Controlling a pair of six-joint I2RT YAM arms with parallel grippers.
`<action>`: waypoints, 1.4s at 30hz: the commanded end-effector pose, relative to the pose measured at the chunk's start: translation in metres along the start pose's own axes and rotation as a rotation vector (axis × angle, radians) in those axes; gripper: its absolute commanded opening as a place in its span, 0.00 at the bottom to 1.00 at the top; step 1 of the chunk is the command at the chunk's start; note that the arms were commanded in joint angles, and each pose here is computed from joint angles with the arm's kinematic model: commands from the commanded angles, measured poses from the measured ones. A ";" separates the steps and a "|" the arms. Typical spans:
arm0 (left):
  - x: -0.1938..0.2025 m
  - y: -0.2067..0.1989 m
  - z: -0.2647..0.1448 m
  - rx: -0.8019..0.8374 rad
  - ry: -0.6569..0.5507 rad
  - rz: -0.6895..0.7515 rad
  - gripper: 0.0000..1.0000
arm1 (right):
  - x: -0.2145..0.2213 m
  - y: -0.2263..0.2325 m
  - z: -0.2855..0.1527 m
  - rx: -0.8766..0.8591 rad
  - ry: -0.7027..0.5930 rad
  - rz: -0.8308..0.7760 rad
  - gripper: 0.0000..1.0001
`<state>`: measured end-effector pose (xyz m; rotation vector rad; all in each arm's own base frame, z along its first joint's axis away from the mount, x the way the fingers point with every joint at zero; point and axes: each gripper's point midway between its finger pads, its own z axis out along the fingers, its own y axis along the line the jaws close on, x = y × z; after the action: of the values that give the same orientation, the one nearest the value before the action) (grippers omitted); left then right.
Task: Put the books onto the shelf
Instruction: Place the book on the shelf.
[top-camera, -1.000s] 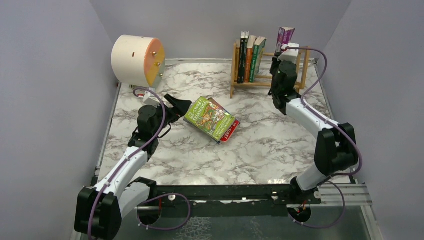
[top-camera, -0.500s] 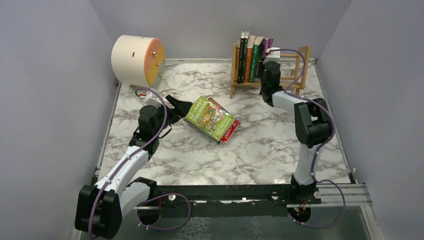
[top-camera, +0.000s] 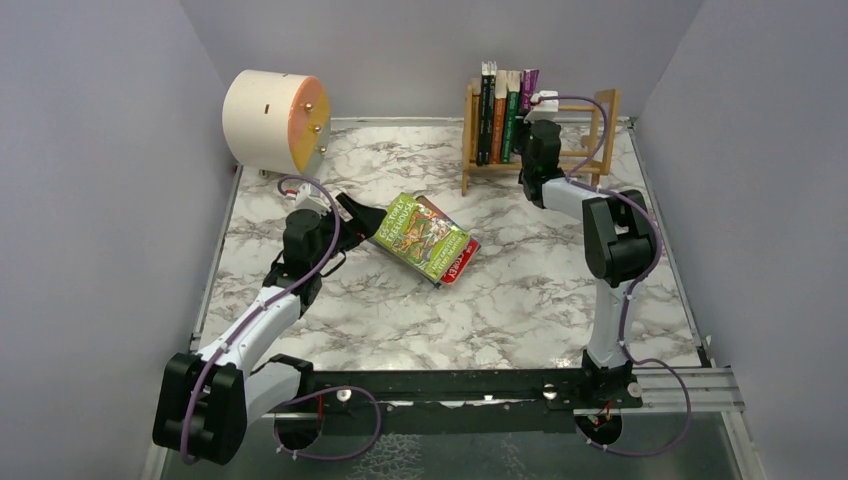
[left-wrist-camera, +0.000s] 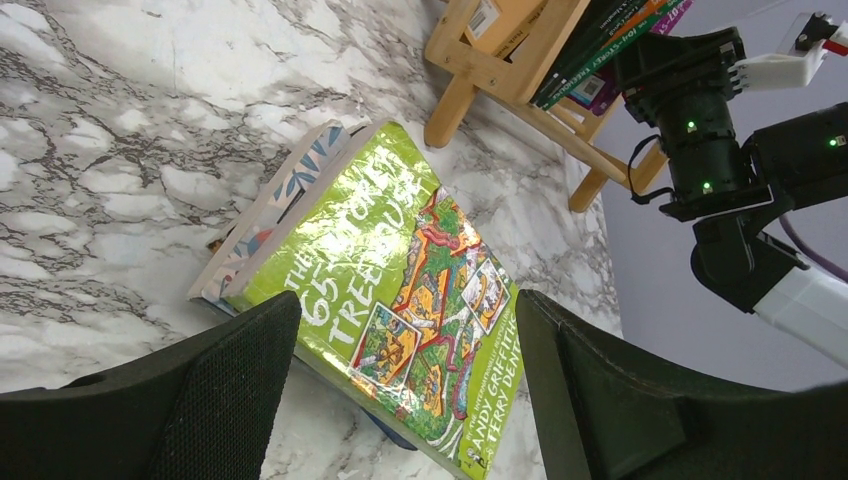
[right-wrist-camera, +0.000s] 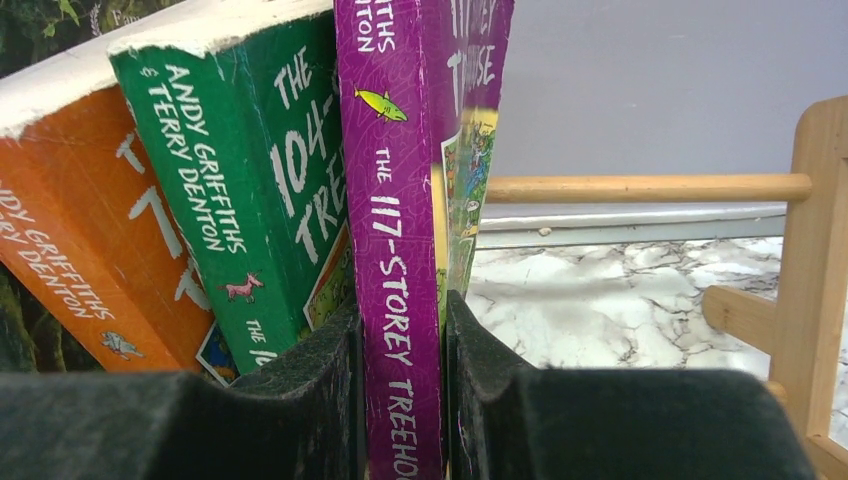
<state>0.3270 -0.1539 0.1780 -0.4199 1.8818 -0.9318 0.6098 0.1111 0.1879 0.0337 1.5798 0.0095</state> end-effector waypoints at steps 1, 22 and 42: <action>-0.001 -0.003 0.000 0.027 -0.006 0.020 0.72 | -0.037 0.025 -0.005 -0.124 -0.159 0.069 0.01; 0.005 0.004 -0.001 0.017 0.000 0.014 0.72 | 0.000 0.025 -0.011 -0.127 -0.035 0.074 0.15; 0.010 0.009 -0.002 0.015 0.007 0.008 0.71 | 0.015 0.018 -0.017 -0.071 -0.112 0.036 0.01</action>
<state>0.3205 -0.1521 0.1592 -0.4259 1.9071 -0.9222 0.5804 0.1129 0.1750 0.0436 1.4414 0.0604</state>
